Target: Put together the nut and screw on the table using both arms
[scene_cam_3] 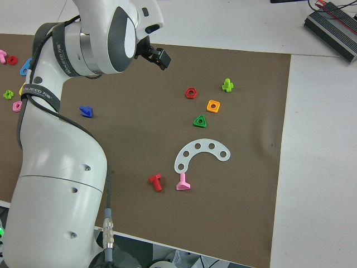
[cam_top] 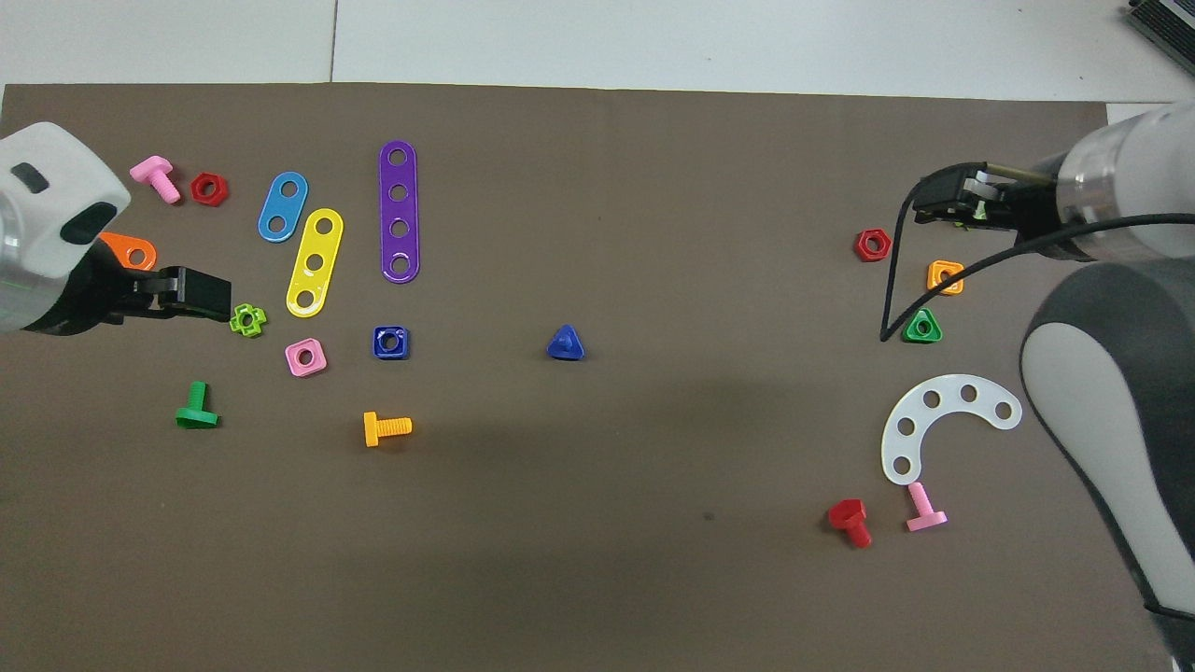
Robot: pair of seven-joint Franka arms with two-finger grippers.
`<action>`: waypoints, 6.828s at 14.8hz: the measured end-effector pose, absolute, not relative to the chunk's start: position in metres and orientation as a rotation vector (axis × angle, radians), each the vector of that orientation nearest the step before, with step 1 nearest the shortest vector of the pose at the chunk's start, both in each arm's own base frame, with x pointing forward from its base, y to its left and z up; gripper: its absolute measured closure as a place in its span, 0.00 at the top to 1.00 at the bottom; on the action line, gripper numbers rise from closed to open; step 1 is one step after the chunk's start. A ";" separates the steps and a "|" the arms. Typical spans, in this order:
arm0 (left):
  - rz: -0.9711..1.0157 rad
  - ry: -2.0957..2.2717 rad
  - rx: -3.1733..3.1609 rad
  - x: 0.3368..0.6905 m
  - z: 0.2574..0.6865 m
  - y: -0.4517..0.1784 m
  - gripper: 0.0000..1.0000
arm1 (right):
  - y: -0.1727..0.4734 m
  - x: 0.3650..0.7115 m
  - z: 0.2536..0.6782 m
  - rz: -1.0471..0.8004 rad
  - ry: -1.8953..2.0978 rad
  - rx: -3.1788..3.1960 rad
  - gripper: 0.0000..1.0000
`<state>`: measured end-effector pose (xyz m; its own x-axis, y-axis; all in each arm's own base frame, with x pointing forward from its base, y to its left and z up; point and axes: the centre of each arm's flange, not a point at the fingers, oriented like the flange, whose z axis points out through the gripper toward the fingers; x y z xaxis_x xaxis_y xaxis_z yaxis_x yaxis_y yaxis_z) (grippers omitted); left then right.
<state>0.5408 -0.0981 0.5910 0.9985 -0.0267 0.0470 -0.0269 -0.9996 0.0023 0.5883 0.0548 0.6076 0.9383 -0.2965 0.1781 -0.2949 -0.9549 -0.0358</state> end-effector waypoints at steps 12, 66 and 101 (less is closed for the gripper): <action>0.185 -0.217 3.091 0.581 0.416 -0.168 0.91 | -0.002 0.526 0.645 0.032 0.227 -3.168 1.00; 0.024 -0.236 3.100 0.573 0.373 -0.288 0.46 | -0.015 0.530 0.633 0.060 0.258 -3.118 1.00; 0.008 -0.197 3.066 0.550 0.351 -0.394 0.46 | -0.013 0.529 0.635 0.053 0.249 -3.115 1.00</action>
